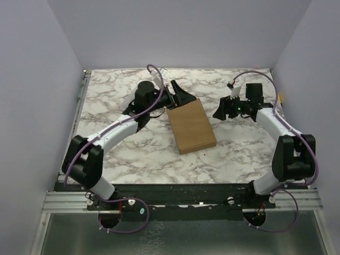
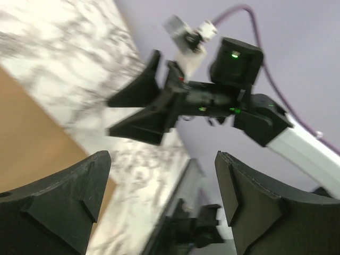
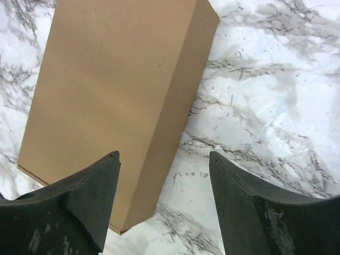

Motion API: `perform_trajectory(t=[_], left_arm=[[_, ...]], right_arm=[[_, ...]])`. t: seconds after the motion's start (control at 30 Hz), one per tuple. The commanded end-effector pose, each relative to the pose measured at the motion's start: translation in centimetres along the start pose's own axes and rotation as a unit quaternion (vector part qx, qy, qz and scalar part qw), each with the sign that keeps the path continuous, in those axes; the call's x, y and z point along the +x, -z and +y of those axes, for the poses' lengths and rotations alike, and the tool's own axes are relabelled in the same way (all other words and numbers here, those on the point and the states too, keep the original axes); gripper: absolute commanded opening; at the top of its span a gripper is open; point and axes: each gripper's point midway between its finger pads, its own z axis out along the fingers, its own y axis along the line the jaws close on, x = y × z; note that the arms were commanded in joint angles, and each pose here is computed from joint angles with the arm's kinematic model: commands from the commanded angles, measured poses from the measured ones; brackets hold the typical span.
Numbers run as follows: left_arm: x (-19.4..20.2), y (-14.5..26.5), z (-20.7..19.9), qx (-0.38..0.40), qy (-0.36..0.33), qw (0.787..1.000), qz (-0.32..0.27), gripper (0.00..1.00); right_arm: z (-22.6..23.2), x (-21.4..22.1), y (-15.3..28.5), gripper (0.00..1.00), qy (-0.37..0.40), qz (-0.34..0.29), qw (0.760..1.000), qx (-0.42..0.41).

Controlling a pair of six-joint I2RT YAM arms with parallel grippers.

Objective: Fold the paper box
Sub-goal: Adjust the paper box at the center of the board, then reset both arms

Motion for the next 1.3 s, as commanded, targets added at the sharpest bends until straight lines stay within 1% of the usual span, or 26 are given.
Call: perform_trajectory(t=[0.0,0.07,0.13,0.17,0.2,0.23,0.3,0.33,0.37,0.47,0.5,0.57,0.67,0.73,0.8,0.83,0.93,0.97,1.03,1.07,1.1,1.13,1.17,1.2,1.23,1.27], left_arm=[[-2.5,6.7,6.1,-0.156,-0.093,0.983,-0.004,0.88],[-2.7,9.6,8.0,-0.183,-0.084,0.979,-0.012,0.88],[-1.4,11.9,10.8,-0.236,-0.079,0.969,-0.006,0.88],[-0.2,12.7,12.1,-0.257,-0.075,0.963,0.008,0.87],[1.0,13.3,13.2,-0.271,-0.064,0.96,0.016,0.86],[2.1,13.9,14.4,-0.287,-0.052,0.956,0.021,0.81],[4.6,14.7,16.5,-0.318,-0.029,0.947,0.032,0.69],[5.5,14.8,17.2,-0.329,-0.025,0.943,0.037,0.64],[6.3,14.8,17.7,-0.337,-0.02,0.94,0.041,0.56],[8.6,13.8,19.0,-0.341,-0.008,0.938,0.052,0.38],[9.0,13.3,19.1,-0.338,-0.007,0.94,0.055,0.36],[10.5,12.3,20.2,-0.341,0.0,0.937,0.07,0.34],[11.9,10.4,20.5,-0.318,0.013,0.945,0.081,0.33],[12.4,9.2,20.4,-0.3,0.022,0.95,0.087,0.33],[12.0,8.6,20.2,-0.294,0.019,0.952,0.087,0.33],[11.3,8.8,20.2,-0.303,0.009,0.95,0.08,0.33],[7.7,11.7,20.2,-0.365,-0.041,0.929,0.053,0.34],[5.9,13.2,19.8,-0.381,-0.059,0.922,0.033,0.36],[2.2,16.2,18.3,-0.398,-0.087,0.913,-0.012,0.4],[0.1,17.4,16.8,-0.396,-0.104,0.912,-0.039,0.49],[-1.9,18.4,15.1,-0.389,-0.121,0.911,-0.067,0.63],[-3.8,19.2,13.0,-0.375,-0.137,0.912,-0.099,0.83],[-5.4,20.0,11.0,-0.359,-0.138,0.914,-0.131,0.97],[-6.7,20.5,9.0,-0.337,-0.136,0.918,-0.159,0.98],[-7.9,20.6,6.8,-0.308,-0.143,0.924,-0.175,0.99],[-8.7,20.7,5.0,-0.285,-0.151,0.93,-0.179,0.99]], right_arm=[[-1.1,2.0,0.8,0.72,0.022,0.027,0.999,0.026],[-1.9,3.1,0.4,0.7,0.014,0.047,0.998,0.04],[-3.3,4.4,0.3,0.67,0.011,0.064,0.995,0.075],[-4.0,5.1,0.4,0.61,0.015,0.072,0.993,0.092],[-4.4,5.8,0.4,0.52,0.02,0.08,0.991,0.103],[-4.6,6.7,0.3,0.43,0.023,0.092,0.99,0.108],[-4.6,9.0,0.0,0.31,0.025,0.125,0.986,0.109],[-4.3,10.1,-0.2,0.27,0.022,0.142,0.984,0.104],[-3.9,11.1,-0.6,0.25,0.022,0.155,0.983,0.095],[-2.0,13.2,-1.8,0.21,0.023,0.188,0.98,0.065],[-1.4,13.5,-2.2,0.2,0.021,0.194,0.979,0.052],[0.3,13.5,-2.8,0.19,-0.001,0.197,0.98,0.007],[2.0,13.2,-3.1,0.18,-0.029,0.194,0.98,-0.042],[2.1,12.5,-3.1,0.18,-0.034,0.186,0.981,-0.038],[0.9,12.0,-2.8,0.19,-0.024,0.183,0.983,0.0],[-0.1,11.5,-2.3,0.2,-0.017,0.178,0.983,0.027],[-3.6,8.4,0.8,0.25,0.0,0.129,0.987,0.096],[-4.5,6.9,2.3,0.3,0.015,0.106,0.988,0.113],[-5.2,2.8,5.7,0.53,0.06,0.039,0.987,0.147],[-4.9,0.9,7.2,0.67,0.084,0.005,0.983,0.164],[-4.1,-1.0,8.8,0.84,0.11,-0.033,0.978,0.173],[-3.0,-2.8,10.2,0.97,0.132,-0.07,0.973,0.177],[-2.0,-4.4,11.5,0.99,0.139,-0.106,0.968,0.182],[-1.1,-5.9,12.8,1.0,0.132,-0.143,0.962,0.191],[0.0,-7.6,14.6,1.0,0.113,-0.184,0.955,0.202],[0.9,-8.8,15.6,1.0,0.091,-0.21,0.952,0.2]])
